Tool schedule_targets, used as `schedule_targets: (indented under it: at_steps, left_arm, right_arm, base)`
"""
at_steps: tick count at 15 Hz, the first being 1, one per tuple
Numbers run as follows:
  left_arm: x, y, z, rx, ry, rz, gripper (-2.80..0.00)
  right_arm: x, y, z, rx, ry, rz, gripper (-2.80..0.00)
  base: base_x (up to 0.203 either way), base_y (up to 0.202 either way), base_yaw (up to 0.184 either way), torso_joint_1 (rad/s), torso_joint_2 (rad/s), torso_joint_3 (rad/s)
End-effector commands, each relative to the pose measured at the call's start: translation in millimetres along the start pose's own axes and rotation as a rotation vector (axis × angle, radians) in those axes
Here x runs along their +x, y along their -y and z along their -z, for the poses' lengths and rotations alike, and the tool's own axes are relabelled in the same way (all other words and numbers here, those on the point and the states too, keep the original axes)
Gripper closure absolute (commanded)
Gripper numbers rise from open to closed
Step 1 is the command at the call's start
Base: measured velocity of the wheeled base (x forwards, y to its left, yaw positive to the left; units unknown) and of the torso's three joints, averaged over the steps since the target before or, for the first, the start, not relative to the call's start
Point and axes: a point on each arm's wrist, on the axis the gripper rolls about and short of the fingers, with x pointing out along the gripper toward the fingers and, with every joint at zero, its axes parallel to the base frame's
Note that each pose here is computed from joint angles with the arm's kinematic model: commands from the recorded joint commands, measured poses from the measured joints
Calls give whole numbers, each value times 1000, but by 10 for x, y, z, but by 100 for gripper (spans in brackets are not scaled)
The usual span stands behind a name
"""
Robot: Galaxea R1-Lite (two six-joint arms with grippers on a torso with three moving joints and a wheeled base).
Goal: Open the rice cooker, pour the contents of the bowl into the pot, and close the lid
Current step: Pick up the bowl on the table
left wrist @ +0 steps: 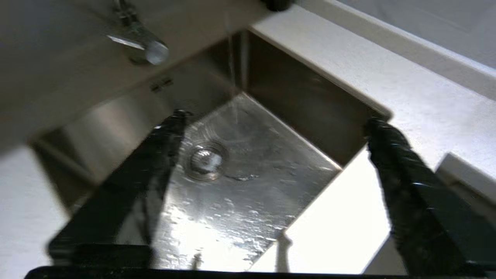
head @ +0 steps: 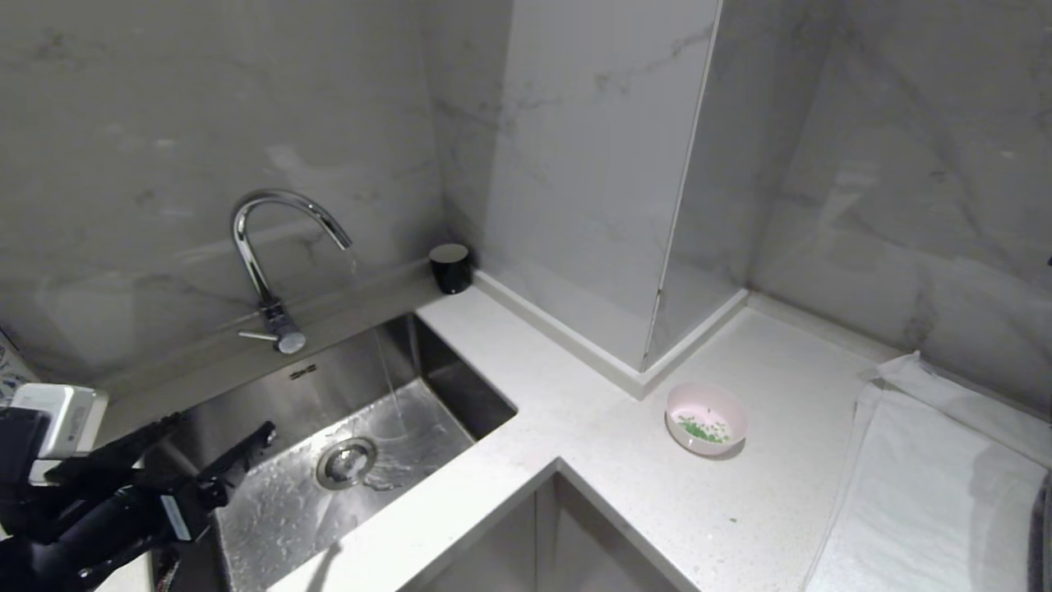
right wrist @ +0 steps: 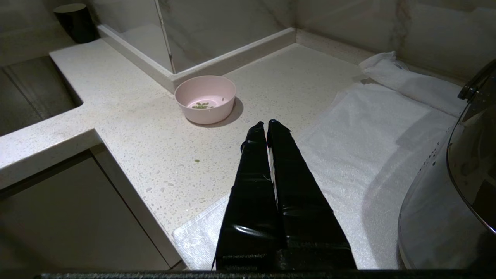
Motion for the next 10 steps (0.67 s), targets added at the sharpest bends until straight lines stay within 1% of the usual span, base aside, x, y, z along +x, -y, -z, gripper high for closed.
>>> schedule_targets:
  at_steps: [1,3,6,9,10]
  left_arm:
    - [-369,-32,-121,11,137,-31,0]
    - [-598,-41,-116,23,141,-41,0]
    - [-941,-49,-82,32,117,-45,0]
    - [-1249,-57,-27,37,146,-59,0]
    - [-1305,-59,45,55,107,-65,0]
  right_arm:
    - [0,0,0,0,0,0,0]
    - [0,0,0,0,0,0,0]
    - [0,0,0,0,0,0,0]
    - [0,0,0,0,0,0,0]
    - [0,0,0,0,0,0,0]
  base:
    - [0,0,0,0,0,0]
    - [0,0,0,0,0,0]
    - [0,0,0,0,0,0]
    - [0,0,0,0,0,0]
    - [0,0,0,0,0,0]
